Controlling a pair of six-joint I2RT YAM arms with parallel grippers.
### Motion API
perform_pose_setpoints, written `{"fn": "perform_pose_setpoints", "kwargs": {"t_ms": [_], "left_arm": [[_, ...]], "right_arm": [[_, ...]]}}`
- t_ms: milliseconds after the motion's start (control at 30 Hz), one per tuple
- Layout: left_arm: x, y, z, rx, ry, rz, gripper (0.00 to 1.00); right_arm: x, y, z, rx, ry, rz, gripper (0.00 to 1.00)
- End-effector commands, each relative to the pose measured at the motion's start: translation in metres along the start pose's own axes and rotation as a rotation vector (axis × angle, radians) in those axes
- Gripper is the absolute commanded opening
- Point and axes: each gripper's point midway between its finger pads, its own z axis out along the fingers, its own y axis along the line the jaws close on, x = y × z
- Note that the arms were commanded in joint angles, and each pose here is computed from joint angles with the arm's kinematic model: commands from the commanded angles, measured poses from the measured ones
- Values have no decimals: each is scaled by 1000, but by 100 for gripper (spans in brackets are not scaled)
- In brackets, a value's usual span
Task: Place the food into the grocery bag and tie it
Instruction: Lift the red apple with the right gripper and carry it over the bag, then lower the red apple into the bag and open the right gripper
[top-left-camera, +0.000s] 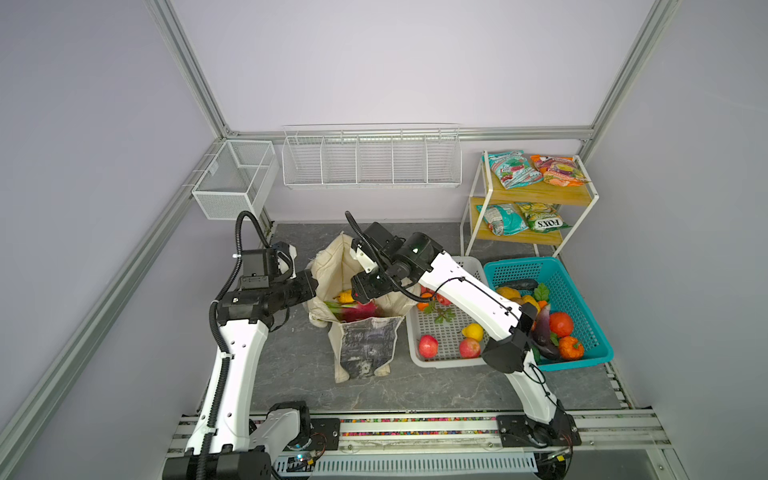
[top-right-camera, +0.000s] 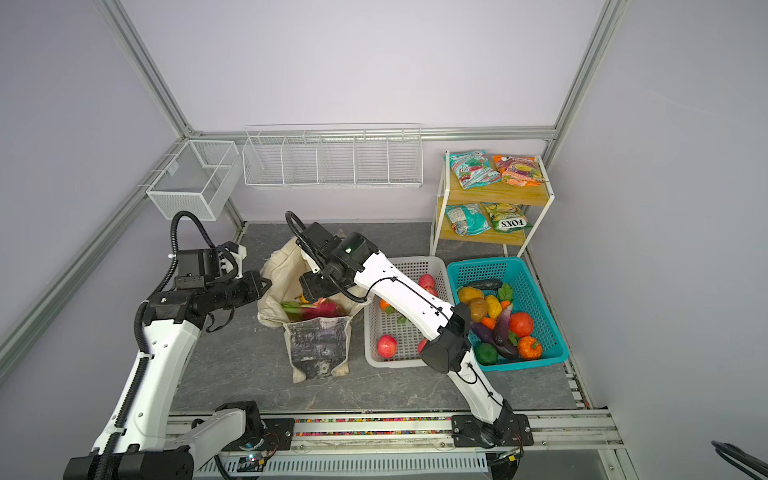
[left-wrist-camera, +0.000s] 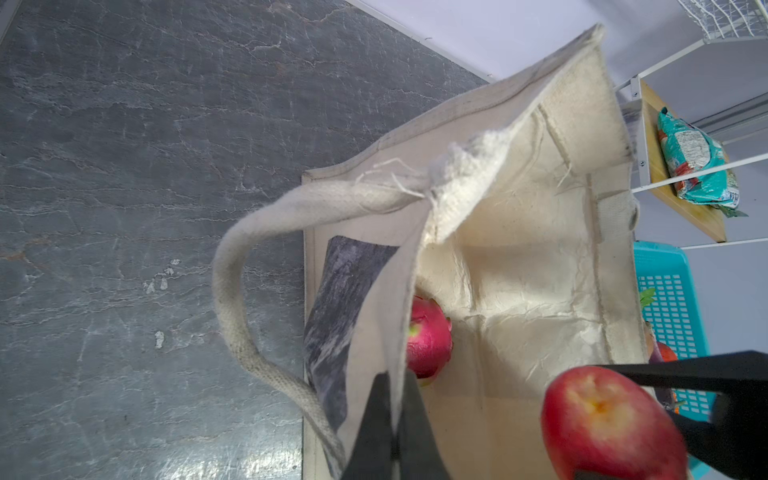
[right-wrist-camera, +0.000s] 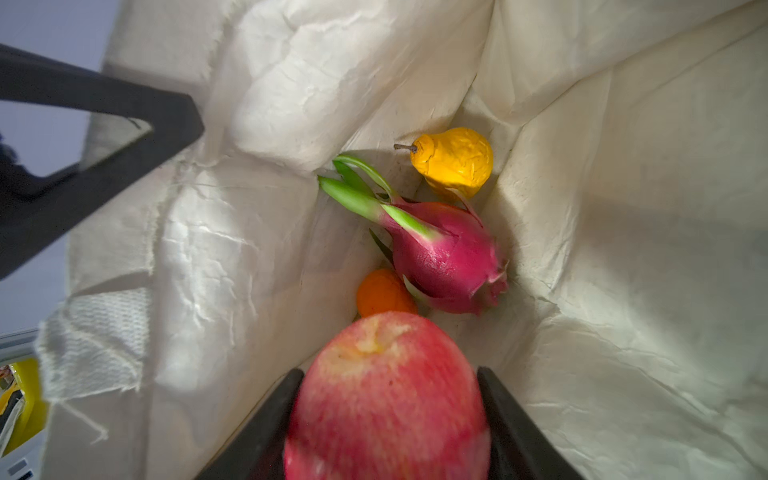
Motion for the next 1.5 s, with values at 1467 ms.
{"fn": "perform_pose_setpoints", "kwargs": {"t_ms": [1467], "left_arm": [[-11,-15,-17,29,-41,39,0]], "right_arm": [[83,10,124,-21,336,-12,47]]}}
